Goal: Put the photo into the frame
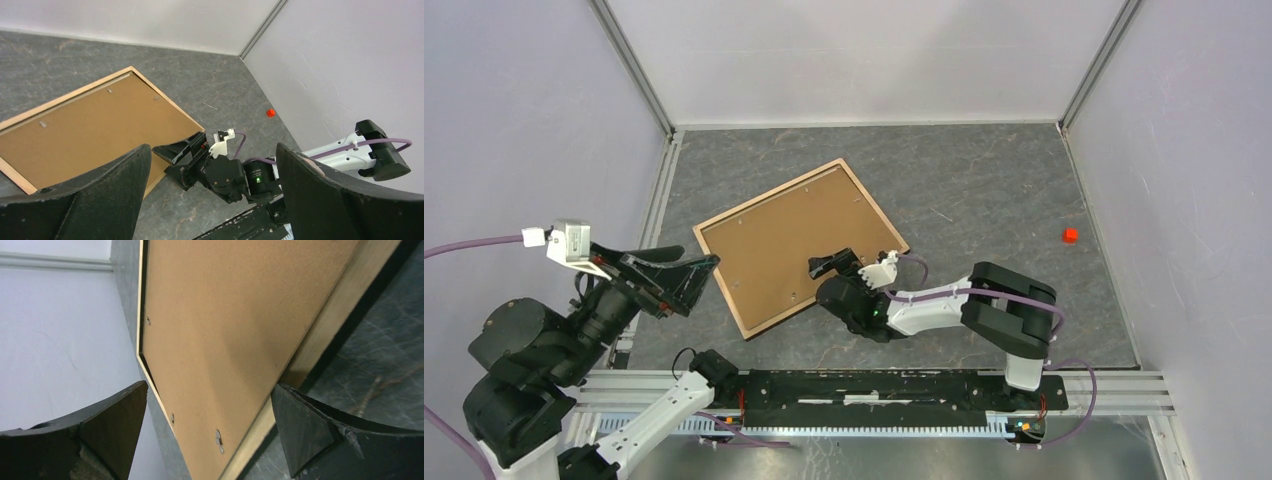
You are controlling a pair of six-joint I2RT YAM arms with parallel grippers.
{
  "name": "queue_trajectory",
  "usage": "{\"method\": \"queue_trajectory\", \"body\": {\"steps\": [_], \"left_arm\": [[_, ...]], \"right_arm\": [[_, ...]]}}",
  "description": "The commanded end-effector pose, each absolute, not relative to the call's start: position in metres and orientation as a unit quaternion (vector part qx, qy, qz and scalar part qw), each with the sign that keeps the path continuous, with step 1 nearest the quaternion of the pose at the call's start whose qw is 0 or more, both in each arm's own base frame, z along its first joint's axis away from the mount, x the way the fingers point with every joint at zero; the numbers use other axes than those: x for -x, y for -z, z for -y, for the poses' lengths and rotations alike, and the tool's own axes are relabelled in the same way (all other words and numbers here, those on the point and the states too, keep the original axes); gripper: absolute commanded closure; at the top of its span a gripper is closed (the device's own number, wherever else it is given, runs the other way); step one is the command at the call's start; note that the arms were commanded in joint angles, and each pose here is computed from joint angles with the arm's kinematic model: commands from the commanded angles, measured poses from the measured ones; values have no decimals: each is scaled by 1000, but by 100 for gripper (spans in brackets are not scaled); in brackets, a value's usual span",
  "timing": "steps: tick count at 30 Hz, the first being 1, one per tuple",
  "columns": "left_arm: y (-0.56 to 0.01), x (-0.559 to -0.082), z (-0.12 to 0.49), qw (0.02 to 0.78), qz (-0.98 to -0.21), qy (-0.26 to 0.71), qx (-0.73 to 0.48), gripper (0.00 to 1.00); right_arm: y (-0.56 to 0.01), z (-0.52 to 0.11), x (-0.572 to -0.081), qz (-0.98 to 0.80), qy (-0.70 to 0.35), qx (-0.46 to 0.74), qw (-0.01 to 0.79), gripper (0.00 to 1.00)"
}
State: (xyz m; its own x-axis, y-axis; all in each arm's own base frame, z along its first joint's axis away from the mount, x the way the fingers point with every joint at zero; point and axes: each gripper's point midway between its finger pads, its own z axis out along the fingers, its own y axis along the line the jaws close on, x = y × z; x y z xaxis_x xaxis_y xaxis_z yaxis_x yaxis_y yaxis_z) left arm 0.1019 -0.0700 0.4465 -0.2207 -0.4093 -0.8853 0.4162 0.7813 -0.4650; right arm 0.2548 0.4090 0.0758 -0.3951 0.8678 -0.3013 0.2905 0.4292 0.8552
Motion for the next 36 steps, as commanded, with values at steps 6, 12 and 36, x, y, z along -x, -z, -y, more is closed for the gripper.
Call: {"method": "queue_trajectory", "body": {"steps": [6, 12, 36], "left_arm": [[-418, -110, 76, 586, -730, 348, 52, 0], [-393, -121, 87, 558, -758, 335, 45, 0], [-202, -208, 88, 389, -900, 121, 152, 0]], "right_arm": [[-94, -412, -224, -786, -404, -298, 359, 2], [-115, -402, -192, -816, -422, -109, 380, 2], [-112, -397, -196, -774, -412, 233, 421, 27]]}}
